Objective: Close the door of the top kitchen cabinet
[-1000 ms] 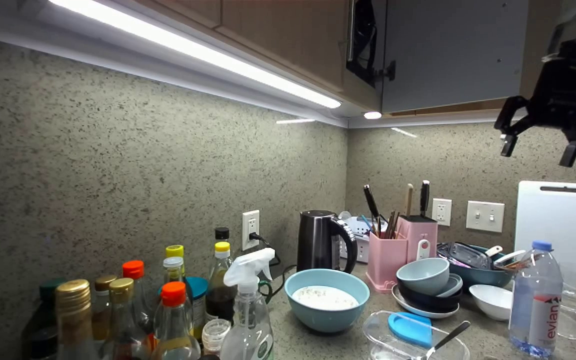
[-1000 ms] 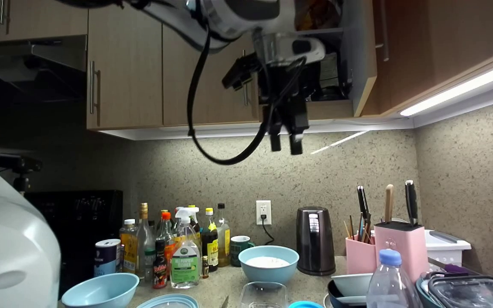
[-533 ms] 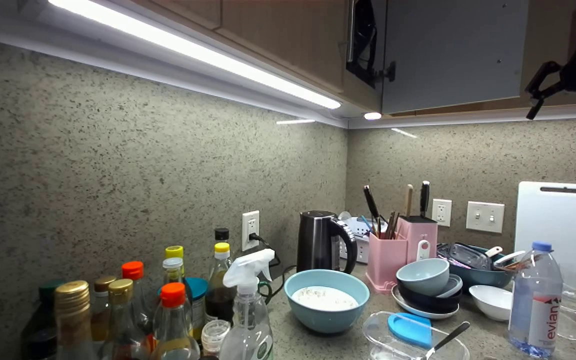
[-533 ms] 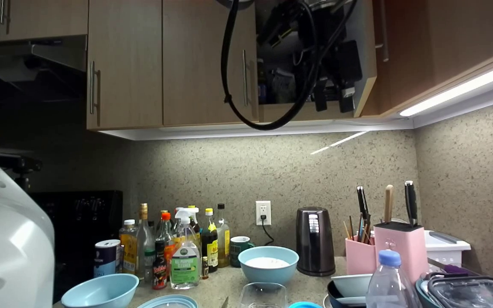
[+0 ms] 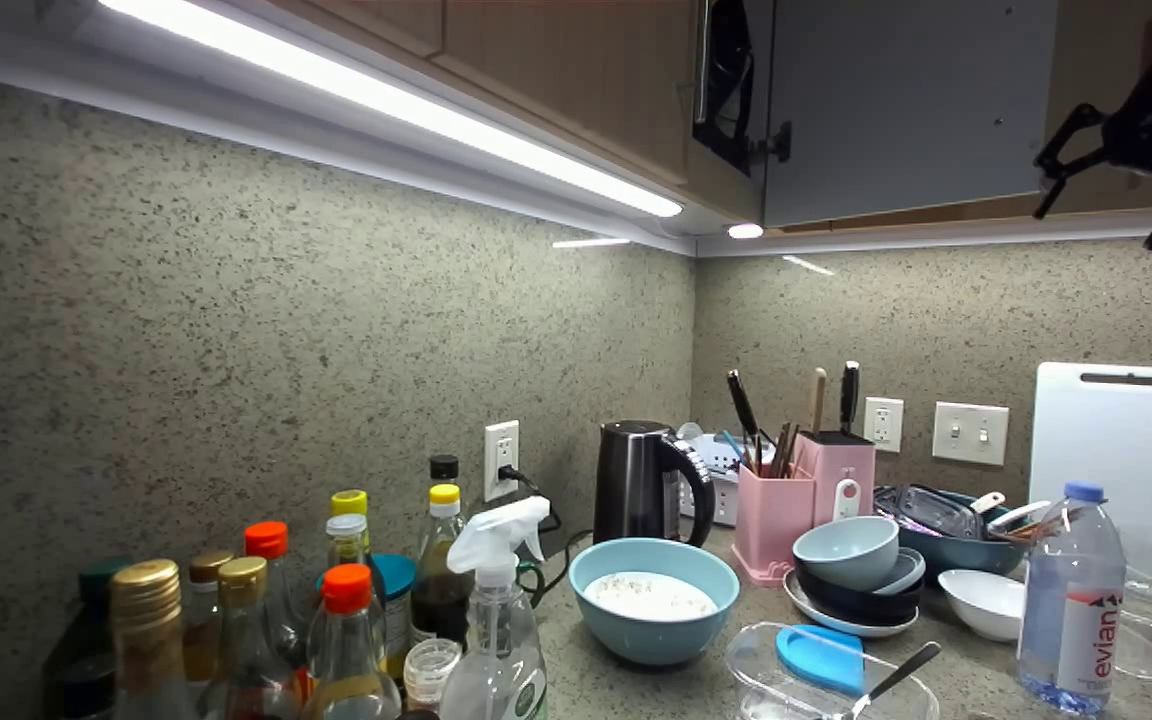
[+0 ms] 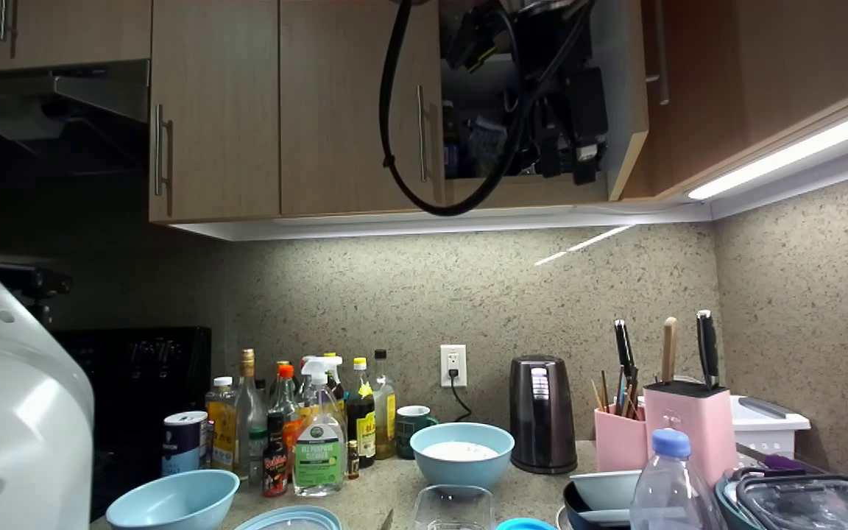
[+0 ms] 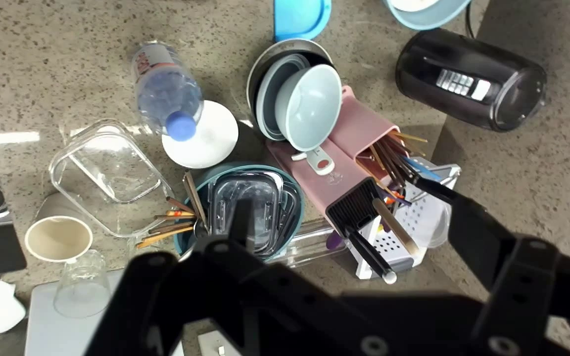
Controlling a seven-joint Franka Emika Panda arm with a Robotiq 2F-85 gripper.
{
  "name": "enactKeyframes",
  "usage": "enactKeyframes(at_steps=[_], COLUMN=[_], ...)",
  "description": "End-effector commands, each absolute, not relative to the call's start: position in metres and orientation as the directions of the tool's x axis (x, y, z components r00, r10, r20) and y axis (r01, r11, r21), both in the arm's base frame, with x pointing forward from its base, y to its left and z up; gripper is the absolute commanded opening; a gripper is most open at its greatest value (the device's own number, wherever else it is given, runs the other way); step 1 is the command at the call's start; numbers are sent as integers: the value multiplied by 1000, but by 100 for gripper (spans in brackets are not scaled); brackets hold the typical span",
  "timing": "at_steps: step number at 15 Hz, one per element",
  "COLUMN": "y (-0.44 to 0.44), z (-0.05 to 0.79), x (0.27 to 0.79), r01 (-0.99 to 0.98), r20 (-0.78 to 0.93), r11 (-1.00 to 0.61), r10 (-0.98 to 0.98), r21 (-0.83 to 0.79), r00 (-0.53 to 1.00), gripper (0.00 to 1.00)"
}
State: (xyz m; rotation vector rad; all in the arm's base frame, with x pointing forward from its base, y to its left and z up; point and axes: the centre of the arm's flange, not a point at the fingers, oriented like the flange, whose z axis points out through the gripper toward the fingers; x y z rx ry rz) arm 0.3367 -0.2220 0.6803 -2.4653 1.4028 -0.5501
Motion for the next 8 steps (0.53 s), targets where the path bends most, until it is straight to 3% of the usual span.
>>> enactKeyframes(at_steps=[1, 8], y=[-242, -271], z=[719, 763], x=[345, 343], r01=[-795, -770], r20=[124, 27], r11=[-340, -55], r10=[-938, -998], r21=[-502, -635], r00=[323, 49], gripper=[100, 100])
